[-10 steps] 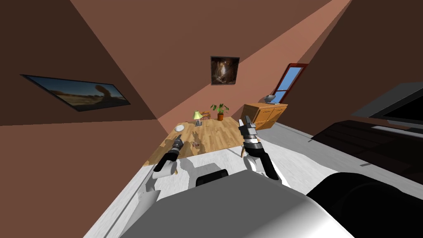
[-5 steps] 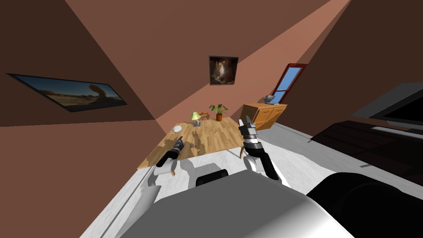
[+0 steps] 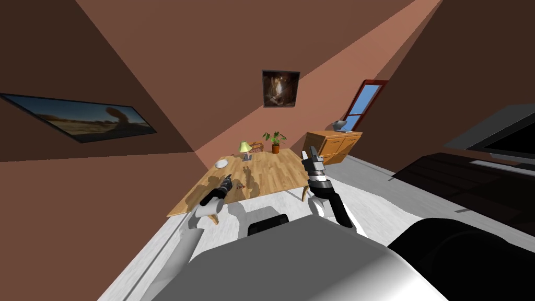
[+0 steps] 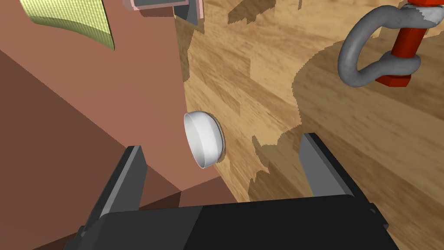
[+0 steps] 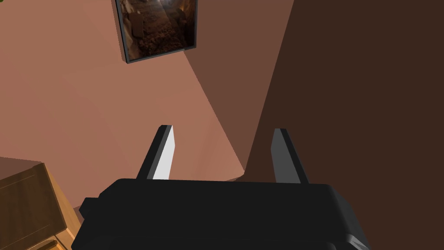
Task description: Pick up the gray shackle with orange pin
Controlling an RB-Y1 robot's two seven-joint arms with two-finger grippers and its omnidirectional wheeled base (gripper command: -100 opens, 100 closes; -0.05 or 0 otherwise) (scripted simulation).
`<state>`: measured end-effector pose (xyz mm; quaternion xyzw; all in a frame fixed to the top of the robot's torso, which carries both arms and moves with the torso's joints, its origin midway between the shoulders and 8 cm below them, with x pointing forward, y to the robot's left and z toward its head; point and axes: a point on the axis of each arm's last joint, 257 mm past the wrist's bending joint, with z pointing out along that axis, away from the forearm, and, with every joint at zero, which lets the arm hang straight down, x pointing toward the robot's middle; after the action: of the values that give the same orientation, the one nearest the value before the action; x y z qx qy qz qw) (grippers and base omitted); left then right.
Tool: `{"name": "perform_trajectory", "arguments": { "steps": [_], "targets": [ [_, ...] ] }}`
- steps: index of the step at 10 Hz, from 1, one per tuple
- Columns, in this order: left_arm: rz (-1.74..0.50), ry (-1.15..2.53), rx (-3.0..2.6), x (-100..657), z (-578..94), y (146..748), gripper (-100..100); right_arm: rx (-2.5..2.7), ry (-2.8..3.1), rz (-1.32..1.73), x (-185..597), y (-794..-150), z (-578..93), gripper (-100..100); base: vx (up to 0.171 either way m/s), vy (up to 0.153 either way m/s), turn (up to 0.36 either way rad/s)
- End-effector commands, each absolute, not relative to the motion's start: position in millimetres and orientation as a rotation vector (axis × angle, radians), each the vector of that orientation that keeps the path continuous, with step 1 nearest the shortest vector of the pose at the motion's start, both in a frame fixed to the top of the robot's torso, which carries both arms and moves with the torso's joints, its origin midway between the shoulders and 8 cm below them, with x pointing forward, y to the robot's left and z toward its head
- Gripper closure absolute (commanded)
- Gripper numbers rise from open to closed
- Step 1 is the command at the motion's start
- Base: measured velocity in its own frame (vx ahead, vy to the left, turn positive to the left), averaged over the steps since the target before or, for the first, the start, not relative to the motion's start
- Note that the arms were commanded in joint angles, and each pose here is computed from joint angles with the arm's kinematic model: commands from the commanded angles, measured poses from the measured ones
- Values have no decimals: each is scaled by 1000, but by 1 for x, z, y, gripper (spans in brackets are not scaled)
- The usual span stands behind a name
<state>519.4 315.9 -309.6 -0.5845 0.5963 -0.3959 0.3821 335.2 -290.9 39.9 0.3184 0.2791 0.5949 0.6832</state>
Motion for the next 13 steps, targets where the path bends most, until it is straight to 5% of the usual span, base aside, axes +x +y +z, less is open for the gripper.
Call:
{"name": "perform_trajectory", "arguments": {
  "steps": [1, 13],
  "targets": [
    [-956, 1565, -1542, 518, -328, 326, -100, 714, 626, 1334, 335, -291, 40, 0, 17, -83, -8],
    [-641, 1717, -1789, 501, -393, 391, -100, 714, 626, 1334, 335, -291, 40, 0, 28, -77, -4]
  ]
}}
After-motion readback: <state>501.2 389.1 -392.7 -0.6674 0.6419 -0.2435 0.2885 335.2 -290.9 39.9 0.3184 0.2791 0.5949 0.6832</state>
